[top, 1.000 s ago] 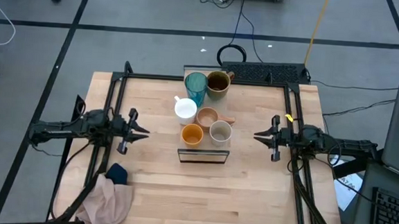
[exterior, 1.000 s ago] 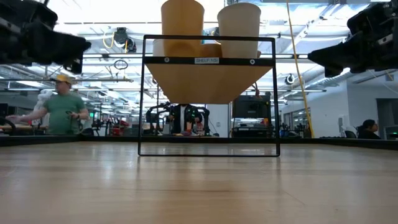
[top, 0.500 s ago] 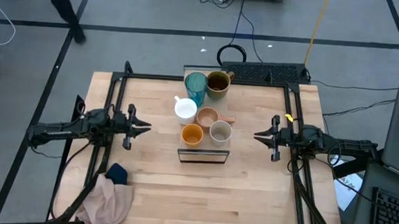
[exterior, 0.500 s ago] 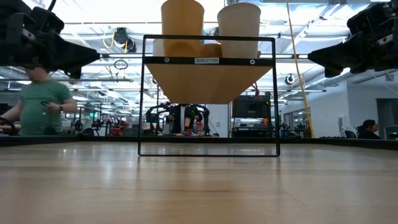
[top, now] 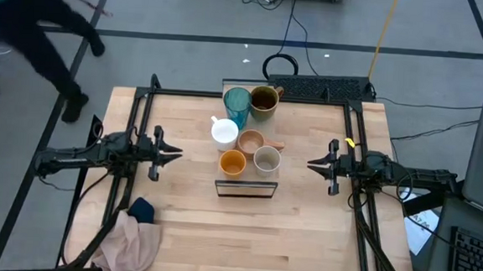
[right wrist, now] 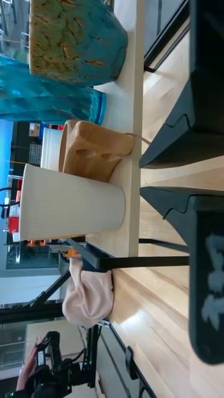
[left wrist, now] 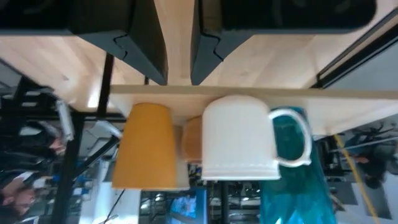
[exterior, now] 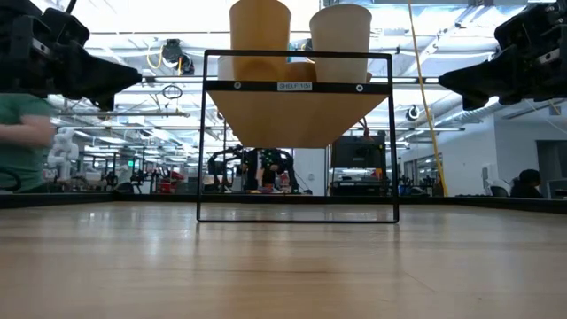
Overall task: Stack small to large cups/mugs on shelf
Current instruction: Return to Home Position
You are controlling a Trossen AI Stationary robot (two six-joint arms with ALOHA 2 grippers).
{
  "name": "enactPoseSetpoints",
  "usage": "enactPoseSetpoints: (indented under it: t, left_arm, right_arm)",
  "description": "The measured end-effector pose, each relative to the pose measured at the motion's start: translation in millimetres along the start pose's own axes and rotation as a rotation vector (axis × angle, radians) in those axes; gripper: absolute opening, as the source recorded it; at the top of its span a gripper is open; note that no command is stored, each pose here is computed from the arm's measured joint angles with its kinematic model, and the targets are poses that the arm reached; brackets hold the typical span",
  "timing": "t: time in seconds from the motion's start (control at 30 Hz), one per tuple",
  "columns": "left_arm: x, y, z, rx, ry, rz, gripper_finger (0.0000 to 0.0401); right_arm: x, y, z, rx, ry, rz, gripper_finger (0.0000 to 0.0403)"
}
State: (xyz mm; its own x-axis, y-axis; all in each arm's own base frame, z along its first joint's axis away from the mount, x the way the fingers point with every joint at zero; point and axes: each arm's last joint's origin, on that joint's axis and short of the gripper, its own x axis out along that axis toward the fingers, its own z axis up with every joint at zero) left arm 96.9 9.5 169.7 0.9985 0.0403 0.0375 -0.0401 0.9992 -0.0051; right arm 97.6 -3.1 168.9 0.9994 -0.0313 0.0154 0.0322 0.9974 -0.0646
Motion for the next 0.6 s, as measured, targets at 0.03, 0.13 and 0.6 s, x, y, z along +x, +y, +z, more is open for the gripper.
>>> enactPoseSetpoints:
  t: [0.03, 0.13, 0.6]
  left_arm:
    - [-0.4, -0.1, -0.8, 0.004, 0.007, 0.013, 0.0072]
    - [-0.2, -2.1, -1.2, 0.033, 0.012, 0.030, 0.0072]
    - [-0.4, -5.7, 0.5, -0.127, -0.009, 0.103, 0.0072]
  right_arm:
    - [0.0, 0.0, 0.1, 0.000, 0.000, 0.000, 0.0050]
    - [0.0, 0.0, 0.0, 0.000, 0.000, 0.000, 0.0050]
    - [0.0, 0.0, 0.2, 0.000, -0.001, 0.000, 0.0050]
